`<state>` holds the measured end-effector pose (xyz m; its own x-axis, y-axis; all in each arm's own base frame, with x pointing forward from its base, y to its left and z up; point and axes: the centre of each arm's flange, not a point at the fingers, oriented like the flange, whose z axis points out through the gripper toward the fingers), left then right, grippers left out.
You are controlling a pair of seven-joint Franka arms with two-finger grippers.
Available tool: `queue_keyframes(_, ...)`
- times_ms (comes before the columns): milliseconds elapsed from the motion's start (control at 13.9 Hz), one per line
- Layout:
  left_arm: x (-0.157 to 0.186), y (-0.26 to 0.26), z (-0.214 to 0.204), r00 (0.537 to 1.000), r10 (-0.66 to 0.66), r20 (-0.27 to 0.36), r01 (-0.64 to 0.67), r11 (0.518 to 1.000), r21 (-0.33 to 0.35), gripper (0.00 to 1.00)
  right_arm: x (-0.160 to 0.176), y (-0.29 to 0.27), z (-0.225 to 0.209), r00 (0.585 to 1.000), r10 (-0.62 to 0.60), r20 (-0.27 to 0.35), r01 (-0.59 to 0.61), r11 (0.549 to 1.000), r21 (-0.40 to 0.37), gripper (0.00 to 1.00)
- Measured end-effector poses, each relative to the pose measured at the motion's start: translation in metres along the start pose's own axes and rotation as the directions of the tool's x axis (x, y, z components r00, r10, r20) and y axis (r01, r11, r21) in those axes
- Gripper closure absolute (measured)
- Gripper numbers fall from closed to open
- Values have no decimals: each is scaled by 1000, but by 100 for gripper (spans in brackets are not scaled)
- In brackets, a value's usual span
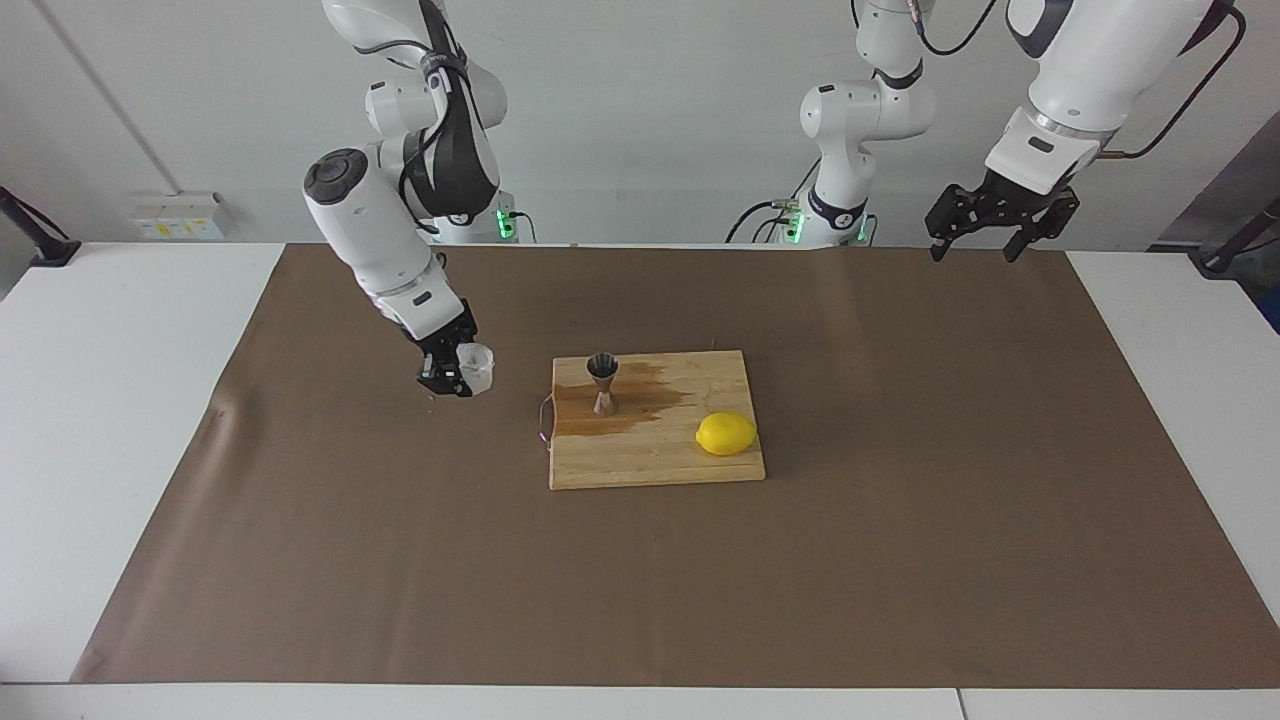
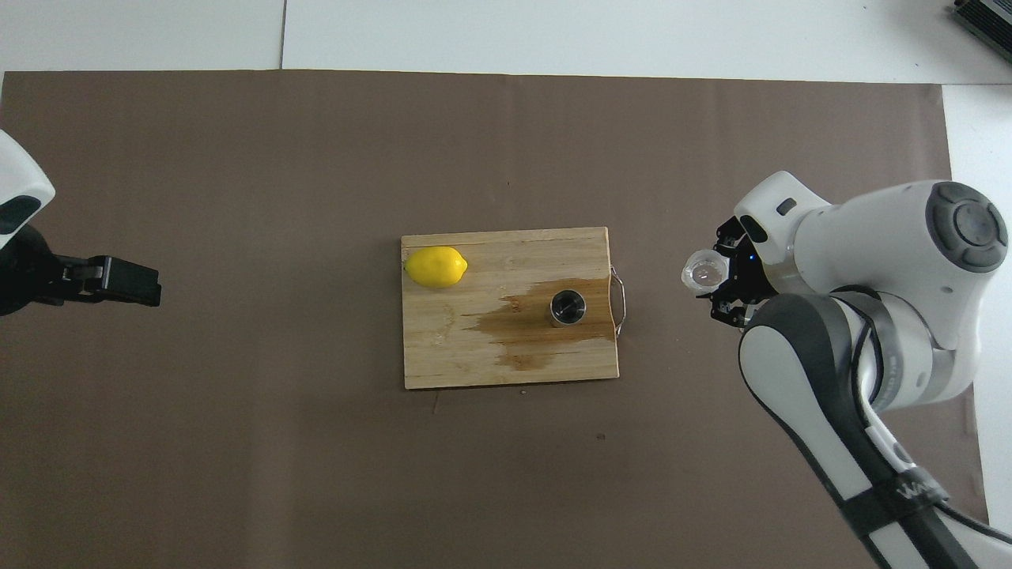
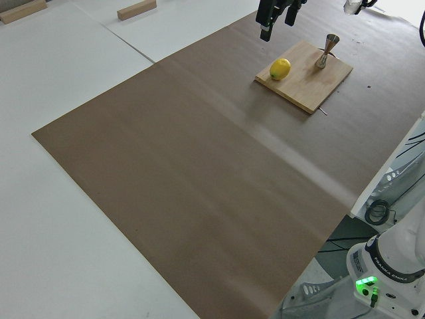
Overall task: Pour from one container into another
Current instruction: 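Lift the white cup with the right gripper over the metal cup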
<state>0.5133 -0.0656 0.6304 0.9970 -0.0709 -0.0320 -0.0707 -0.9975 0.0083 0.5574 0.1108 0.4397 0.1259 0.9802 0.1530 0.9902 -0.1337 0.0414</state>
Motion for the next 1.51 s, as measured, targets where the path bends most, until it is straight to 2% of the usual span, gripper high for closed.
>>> queue_keyframes(287,0,0,0,1000,0,0,0,1000,0,0,61,-4,-22,992,33,122,-33,999,-8,50)
queue_keyframes(861,0,0,0,1000,0,0,0,1000,0,0,140,-15,5,960,-28,280,40,998,-40,50)
queue_keyframes(1148,0,0,0,1000,0,0,0,1000,0,0,164,-24,23,920,-107,377,139,989,-59,50)
queue_keyframes(1506,0,0,0,1000,0,0,0,1000,0,0,175,-35,42,835,-190,517,249,967,-47,50)
